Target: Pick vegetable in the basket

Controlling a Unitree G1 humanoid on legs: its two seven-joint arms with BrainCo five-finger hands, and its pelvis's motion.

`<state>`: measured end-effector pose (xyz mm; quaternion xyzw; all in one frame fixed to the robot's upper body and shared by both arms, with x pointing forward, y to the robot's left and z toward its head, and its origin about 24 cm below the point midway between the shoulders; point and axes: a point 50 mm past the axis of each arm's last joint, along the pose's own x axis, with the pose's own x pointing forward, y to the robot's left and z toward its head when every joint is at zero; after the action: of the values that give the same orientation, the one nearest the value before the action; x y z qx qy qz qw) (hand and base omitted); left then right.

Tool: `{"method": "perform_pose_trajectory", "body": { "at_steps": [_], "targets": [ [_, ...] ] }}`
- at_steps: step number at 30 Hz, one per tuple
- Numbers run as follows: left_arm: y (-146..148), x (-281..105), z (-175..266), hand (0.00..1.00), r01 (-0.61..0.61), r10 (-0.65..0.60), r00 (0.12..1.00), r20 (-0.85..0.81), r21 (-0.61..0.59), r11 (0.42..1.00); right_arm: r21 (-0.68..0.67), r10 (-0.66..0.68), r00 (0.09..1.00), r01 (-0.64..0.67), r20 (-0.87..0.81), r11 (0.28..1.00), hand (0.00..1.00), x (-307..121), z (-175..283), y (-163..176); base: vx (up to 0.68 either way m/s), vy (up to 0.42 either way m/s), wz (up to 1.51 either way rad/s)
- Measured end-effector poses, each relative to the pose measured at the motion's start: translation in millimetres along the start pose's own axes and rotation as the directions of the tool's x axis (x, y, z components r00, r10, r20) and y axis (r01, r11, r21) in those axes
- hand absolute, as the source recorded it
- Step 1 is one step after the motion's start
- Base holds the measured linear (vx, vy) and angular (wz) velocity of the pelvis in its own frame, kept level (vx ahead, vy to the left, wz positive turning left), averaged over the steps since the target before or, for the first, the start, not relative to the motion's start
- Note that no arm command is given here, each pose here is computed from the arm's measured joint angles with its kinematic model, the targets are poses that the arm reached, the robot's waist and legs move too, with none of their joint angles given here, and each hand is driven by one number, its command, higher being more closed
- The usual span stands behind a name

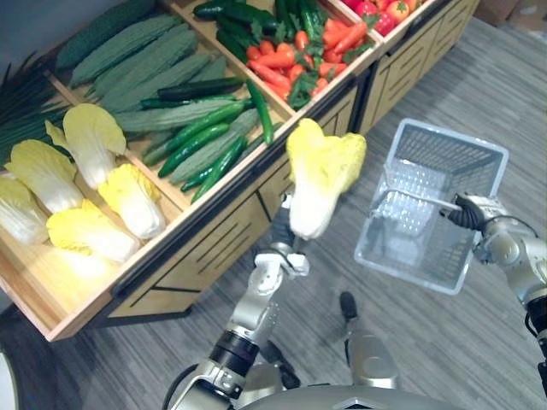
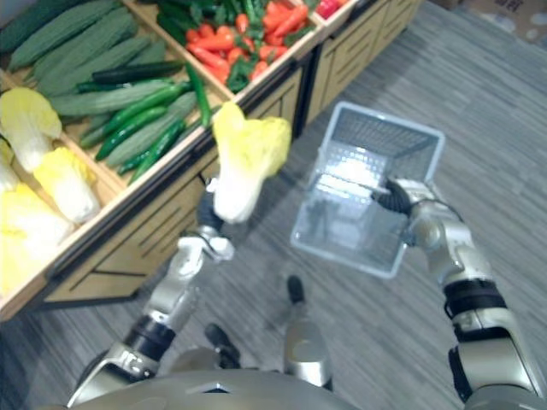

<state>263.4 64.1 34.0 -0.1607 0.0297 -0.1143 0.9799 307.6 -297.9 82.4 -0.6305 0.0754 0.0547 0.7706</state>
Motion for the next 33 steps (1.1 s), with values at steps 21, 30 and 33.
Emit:
{"method": "perform_pose_trajectory", "body": {
  "at_steps": [21,30,33],
  "targets": [
    [-65.6,-24.0,-26.5,1.00,0.305,-0.308,0.946,-0.106,-0.045,0.951,-0.041,-0.163,0.974,0.171,0.155,0.984,1.00,23.4,43.7,-70.1,-0.01,-0.027,-0.02],
    [-68.2,-25.5,-28.1,1.00,0.314,-0.319,0.941,-0.115,-0.066,0.947,-0.052,-0.121,0.958,0.138,0.259,0.989,1.00,21.5,66.7,-68.2,0.00,-0.003,0.01],
    [-67.0,-25.6,-30.9,1.00,0.308,-0.315,0.940,-0.133,-0.071,0.949,-0.050,-0.098,0.952,0.118,0.291,0.992,1.00,20.5,72.0,-66.0,0.00,0.000,0.00]
  ]
}}
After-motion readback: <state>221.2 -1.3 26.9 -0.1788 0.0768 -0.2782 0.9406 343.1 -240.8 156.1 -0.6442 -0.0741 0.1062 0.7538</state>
